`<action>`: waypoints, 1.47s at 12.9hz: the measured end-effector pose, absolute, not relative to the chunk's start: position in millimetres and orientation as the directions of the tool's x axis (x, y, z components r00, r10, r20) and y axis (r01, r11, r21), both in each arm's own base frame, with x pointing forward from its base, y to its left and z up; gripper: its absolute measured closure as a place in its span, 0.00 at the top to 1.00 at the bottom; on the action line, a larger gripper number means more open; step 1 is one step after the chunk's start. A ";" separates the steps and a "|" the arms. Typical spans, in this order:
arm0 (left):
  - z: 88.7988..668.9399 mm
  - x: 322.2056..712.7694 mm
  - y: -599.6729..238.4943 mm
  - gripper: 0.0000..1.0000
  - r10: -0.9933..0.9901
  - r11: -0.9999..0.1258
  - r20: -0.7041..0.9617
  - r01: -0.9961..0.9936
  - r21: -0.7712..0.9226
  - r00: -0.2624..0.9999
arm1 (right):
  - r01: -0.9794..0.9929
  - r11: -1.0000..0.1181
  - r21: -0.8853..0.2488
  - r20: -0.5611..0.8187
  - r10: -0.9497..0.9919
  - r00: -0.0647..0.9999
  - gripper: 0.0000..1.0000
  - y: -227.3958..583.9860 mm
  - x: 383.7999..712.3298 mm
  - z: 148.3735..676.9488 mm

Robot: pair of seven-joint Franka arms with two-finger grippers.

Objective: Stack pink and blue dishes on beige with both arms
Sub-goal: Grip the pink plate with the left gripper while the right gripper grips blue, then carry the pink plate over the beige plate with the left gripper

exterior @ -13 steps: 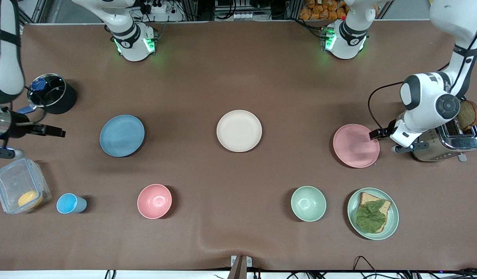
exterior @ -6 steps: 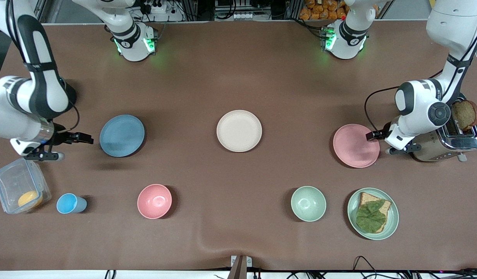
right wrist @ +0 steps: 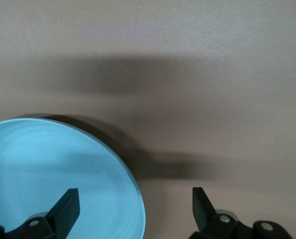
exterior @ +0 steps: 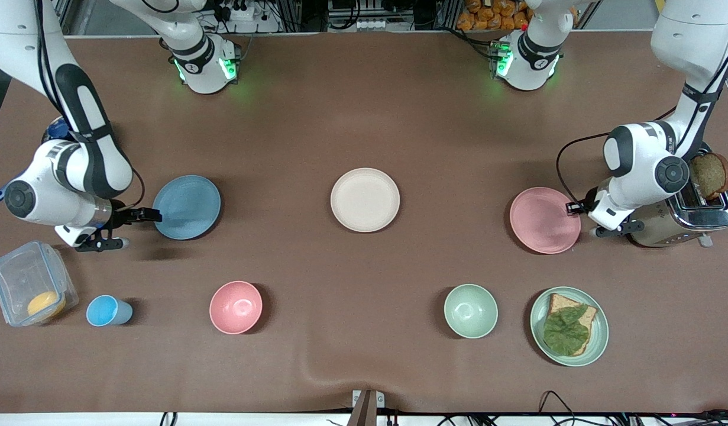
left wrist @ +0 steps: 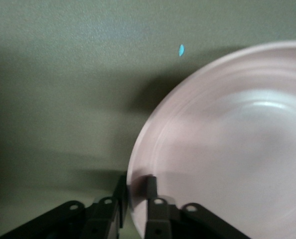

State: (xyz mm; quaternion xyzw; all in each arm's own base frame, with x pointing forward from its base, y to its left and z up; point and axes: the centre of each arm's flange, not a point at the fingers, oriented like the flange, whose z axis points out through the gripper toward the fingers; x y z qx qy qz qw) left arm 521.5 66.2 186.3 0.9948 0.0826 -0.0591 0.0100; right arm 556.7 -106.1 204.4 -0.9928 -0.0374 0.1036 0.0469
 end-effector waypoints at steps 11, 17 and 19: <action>288.8 544.0 -88.2 0.05 0.015 -0.984 -0.068 0.026 0.175 0.998 | 0.200 -0.967 -0.157 -0.253 0.235 0.938 0.28 -89.2 550.8 176.6; 293.0 506.8 -254.5 0.05 0.005 -0.959 -0.144 0.046 0.281 0.990 | 0.202 -0.959 -0.197 -0.308 0.256 0.916 0.03 -87.7 570.2 204.6; 284.9 494.2 -292.2 0.05 0.000 -0.955 -0.138 0.041 0.292 0.990 | 0.202 -0.957 -0.206 -0.317 0.261 0.912 0.03 -87.7 577.8 215.7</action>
